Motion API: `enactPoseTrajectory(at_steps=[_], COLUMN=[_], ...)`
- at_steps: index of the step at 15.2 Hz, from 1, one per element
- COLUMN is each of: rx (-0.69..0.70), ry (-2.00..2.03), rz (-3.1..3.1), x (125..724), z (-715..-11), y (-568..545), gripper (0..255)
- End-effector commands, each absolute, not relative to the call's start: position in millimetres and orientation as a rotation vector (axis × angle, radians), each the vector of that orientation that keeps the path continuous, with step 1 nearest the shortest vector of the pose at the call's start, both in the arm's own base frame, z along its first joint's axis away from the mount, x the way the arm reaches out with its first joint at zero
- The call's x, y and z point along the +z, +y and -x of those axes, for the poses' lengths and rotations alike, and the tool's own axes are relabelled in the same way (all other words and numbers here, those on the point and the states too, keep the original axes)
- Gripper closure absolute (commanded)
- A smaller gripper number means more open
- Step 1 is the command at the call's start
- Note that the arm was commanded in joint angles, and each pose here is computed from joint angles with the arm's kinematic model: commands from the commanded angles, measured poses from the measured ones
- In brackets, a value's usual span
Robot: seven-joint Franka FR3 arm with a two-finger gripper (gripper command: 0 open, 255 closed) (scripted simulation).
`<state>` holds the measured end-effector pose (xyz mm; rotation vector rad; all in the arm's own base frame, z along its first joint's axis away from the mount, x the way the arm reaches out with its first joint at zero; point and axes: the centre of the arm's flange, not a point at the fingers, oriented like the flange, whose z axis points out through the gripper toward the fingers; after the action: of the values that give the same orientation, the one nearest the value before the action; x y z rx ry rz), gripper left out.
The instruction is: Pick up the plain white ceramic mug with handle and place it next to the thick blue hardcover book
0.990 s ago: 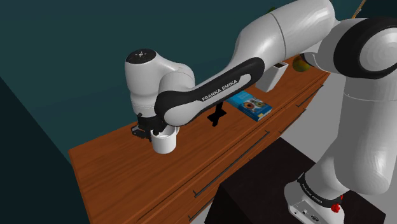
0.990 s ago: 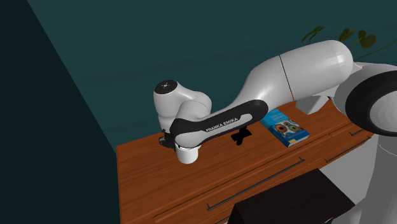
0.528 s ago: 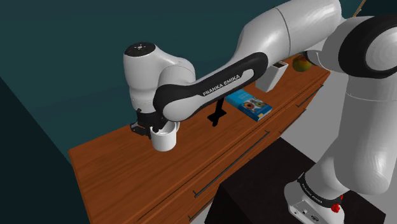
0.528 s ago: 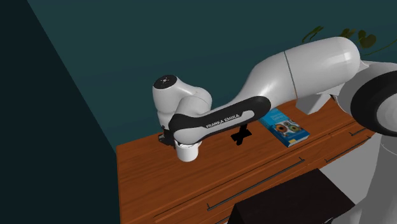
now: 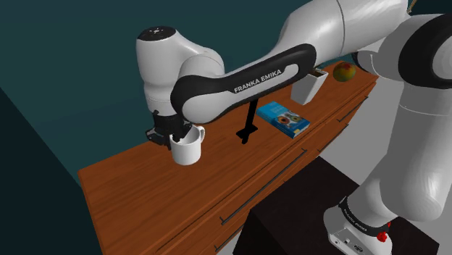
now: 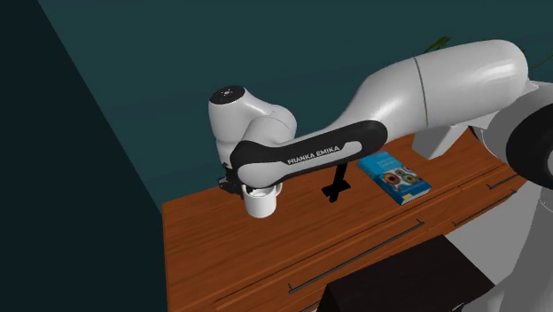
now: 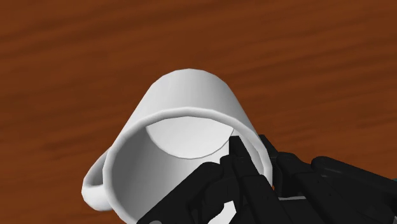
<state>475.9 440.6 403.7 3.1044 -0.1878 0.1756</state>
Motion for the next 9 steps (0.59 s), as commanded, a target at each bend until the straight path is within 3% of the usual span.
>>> enactPoseTrajectory(at_steps=[1, 9], rx=[0.176, 0.176], ry=[-0.188, -0.188], rz=[-3.104, -3.104], x=[415, 457], z=[-476, -476], y=[441, 441], gripper=[255, 255])
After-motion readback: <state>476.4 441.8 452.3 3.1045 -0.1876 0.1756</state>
